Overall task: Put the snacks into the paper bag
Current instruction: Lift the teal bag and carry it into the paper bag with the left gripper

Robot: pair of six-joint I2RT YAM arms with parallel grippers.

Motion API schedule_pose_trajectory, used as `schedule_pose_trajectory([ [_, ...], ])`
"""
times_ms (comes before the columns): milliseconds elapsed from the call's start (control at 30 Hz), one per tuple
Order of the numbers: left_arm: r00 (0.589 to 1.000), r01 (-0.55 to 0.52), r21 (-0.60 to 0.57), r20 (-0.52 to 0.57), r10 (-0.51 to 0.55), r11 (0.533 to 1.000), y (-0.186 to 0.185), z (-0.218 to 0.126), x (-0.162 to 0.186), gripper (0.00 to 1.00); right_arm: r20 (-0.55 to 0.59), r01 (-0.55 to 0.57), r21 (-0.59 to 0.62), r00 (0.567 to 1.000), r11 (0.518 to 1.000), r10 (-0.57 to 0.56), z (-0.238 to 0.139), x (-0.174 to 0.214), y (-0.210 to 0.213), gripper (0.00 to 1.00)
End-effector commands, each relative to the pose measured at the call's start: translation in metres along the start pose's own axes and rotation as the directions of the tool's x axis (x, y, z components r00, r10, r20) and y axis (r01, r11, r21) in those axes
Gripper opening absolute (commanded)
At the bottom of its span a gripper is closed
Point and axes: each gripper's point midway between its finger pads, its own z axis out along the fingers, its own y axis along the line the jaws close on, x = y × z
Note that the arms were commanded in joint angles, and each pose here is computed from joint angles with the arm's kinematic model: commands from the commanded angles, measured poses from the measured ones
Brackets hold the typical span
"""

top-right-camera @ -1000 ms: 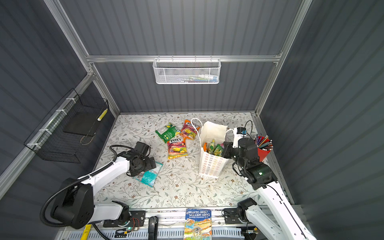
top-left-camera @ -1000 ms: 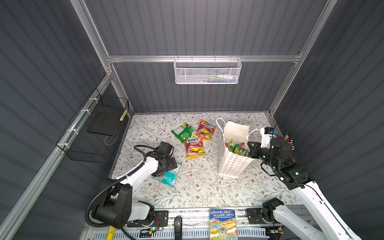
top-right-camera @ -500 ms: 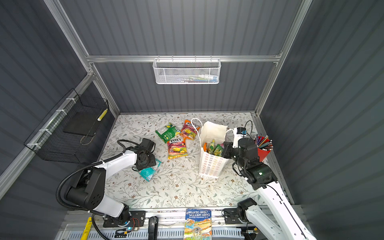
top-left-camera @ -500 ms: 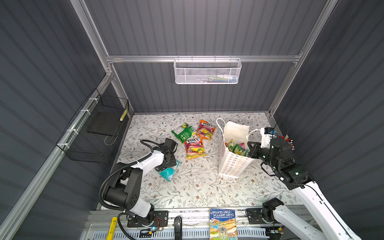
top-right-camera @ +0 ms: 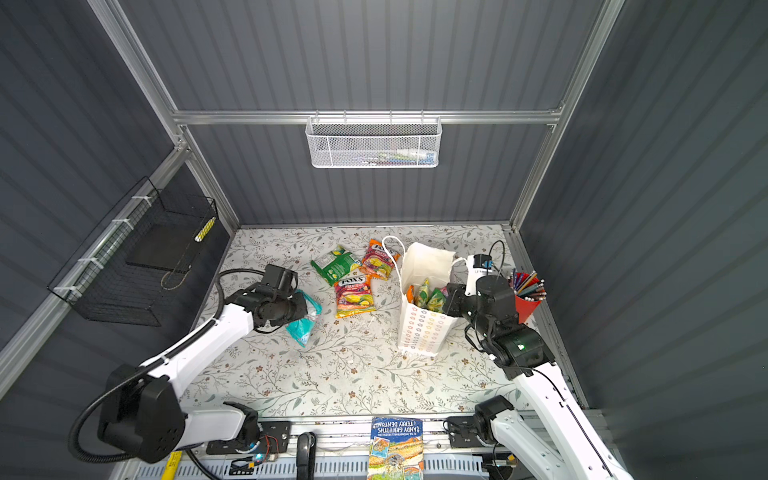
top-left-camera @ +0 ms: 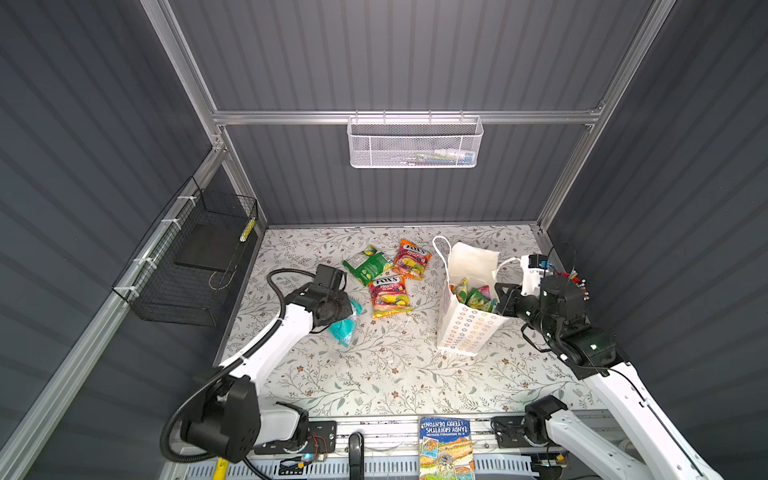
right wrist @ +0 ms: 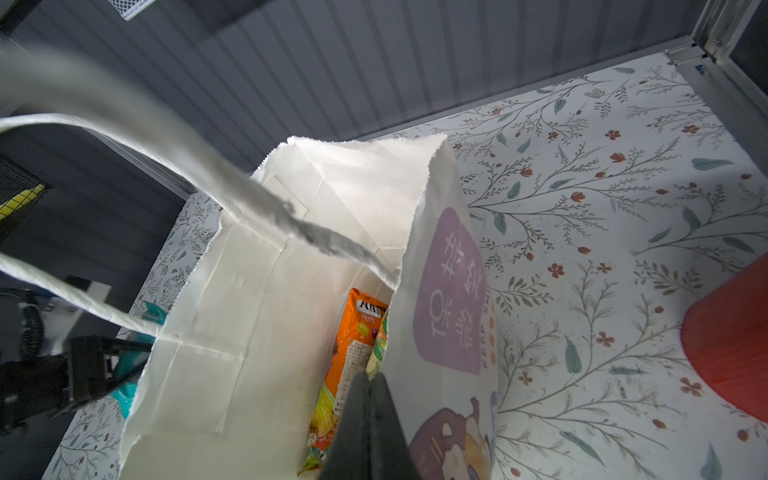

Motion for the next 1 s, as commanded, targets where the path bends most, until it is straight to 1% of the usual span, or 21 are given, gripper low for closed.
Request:
schedule_pose_trajectory([
  [0, 0.999, -0.037, 0.197, 0.039, 0.029, 0.980, -0.046, -0.045, -0.020, 0.16, -0.012, 0.018, -0.008, 1.000, 1.000, -0.018, -0.003, 0.001, 0.002, 0.00],
  [100, 0.991, -0.101, 0.309, 0.110, 0.070, 0.946, -0.089, -0.086, -0.039, 0.15, -0.010, 0.023, -0.017, 1.000, 1.000, -0.023, -0.006, -0.002, 0.005, 0.00],
  [167, 0.976, -0.185, 0.345, 0.176, 0.130, 0.920, -0.124, -0.114, -0.046, 0.18, -0.007, 0.024, -0.020, 1.000, 1.000, -0.024, -0.007, -0.004, 0.006, 0.00],
  [233, 0.955, -0.260, 0.396, 0.242, 0.173, 0.881, -0.167, -0.146, -0.051, 0.17, -0.003, 0.023, -0.021, 1.000, 1.000, -0.023, -0.008, -0.006, 0.007, 0.00],
  [333, 0.935, -0.329, 0.470, 0.284, 0.213, 0.819, -0.218, -0.169, -0.051, 0.17, 0.012, 0.018, -0.021, 1.000, 1.000, -0.018, -0.012, -0.010, 0.008, 0.00],
  [433, 0.910, -0.399, 0.511, 0.319, 0.264, 0.761, -0.268, -0.179, -0.043, 0.17, 0.038, 0.015, -0.007, 0.999, 1.000, -0.015, -0.018, -0.016, 0.006, 0.00],
  [533, 0.887, -0.459, 0.539, 0.332, 0.323, 0.706, -0.316, -0.174, -0.028, 0.17, 0.069, 0.005, 0.013, 0.998, 1.000, -0.006, -0.024, -0.022, 0.003, 0.00],
  [600, 0.869, -0.493, 0.543, 0.343, 0.356, 0.680, -0.342, -0.169, -0.019, 0.17, 0.085, -0.001, 0.022, 0.996, 1.000, -0.001, -0.027, -0.024, 0.000, 0.00],
  [667, 0.849, -0.528, 0.526, 0.361, 0.387, 0.667, -0.364, -0.162, -0.010, 0.17, 0.095, -0.004, 0.028, 0.996, 1.000, 0.001, -0.029, -0.024, -0.001, 0.00],
  [800, 0.817, -0.575, 0.474, 0.366, 0.445, 0.667, -0.393, -0.132, 0.001, 0.17, 0.096, -0.004, 0.035, 0.995, 0.999, 0.001, -0.030, -0.024, -0.003, 0.00],
  [967, 0.798, -0.602, 0.397, 0.344, 0.495, 0.693, -0.400, -0.089, 0.006, 0.17, 0.117, -0.009, 0.056, 0.993, 0.998, 0.002, -0.035, -0.024, -0.008, 0.00],
])
